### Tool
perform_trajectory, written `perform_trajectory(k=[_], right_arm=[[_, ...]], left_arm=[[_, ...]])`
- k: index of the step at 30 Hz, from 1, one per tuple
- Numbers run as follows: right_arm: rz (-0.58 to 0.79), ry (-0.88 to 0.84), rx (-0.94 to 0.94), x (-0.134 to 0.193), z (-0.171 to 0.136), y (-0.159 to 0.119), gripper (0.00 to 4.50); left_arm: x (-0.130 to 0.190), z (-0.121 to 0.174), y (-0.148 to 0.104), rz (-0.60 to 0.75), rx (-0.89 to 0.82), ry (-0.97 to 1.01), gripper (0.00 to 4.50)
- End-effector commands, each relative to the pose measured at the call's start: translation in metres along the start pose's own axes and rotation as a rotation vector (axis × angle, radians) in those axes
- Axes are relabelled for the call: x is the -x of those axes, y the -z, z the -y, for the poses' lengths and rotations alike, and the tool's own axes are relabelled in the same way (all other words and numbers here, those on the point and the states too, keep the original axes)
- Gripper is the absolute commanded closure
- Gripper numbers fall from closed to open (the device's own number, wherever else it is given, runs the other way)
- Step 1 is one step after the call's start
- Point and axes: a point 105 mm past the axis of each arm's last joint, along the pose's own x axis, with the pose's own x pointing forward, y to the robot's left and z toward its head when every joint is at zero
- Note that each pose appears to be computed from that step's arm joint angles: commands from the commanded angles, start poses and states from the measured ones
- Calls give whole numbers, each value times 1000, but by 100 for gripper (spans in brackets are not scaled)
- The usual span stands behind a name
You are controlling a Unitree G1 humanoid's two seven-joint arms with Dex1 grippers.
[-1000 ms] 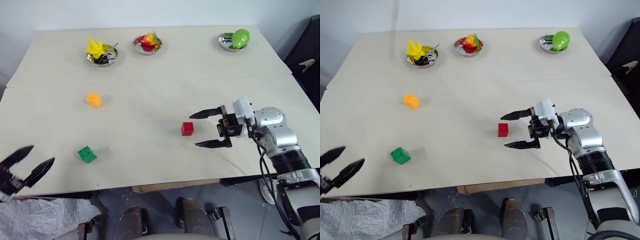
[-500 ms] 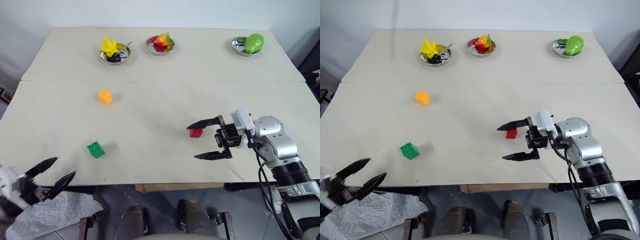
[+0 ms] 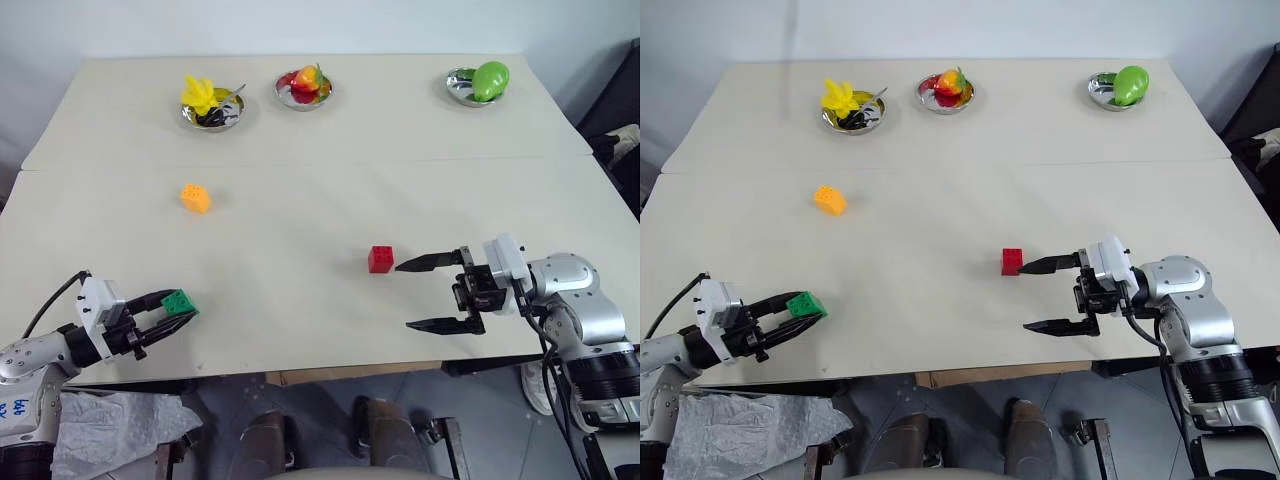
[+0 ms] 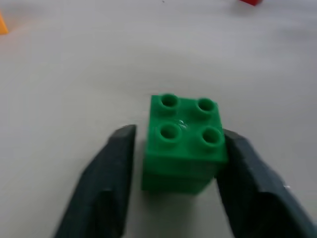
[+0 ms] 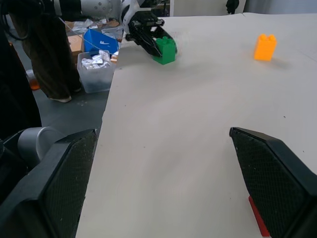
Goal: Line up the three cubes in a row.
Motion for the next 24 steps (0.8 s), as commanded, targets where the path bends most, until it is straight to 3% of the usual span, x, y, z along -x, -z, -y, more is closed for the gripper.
perform_trajectory(k=[1,6,9,12,16,24], right_arm=[[-9,55,44,11,-2,-8,0],[-13,174,32,30,-5,-7,0],[3,272,5,45,-5,-4,0],[10,350,0,57,-5,-3,0],[6,434,3,68,-7,-4,0],[12,489,-13,68,-18,-4,0]], left_arm=[[-11,1,-23,38,-57,67,300],[-68,13,-85,137,-149,308,300],[-110,21,-105,124,-214,446,300],[-147,25,-98,53,-287,524,300],[-195,28,-88,29,-260,541,300],[-229,46,-82,5,-231,610,300]])
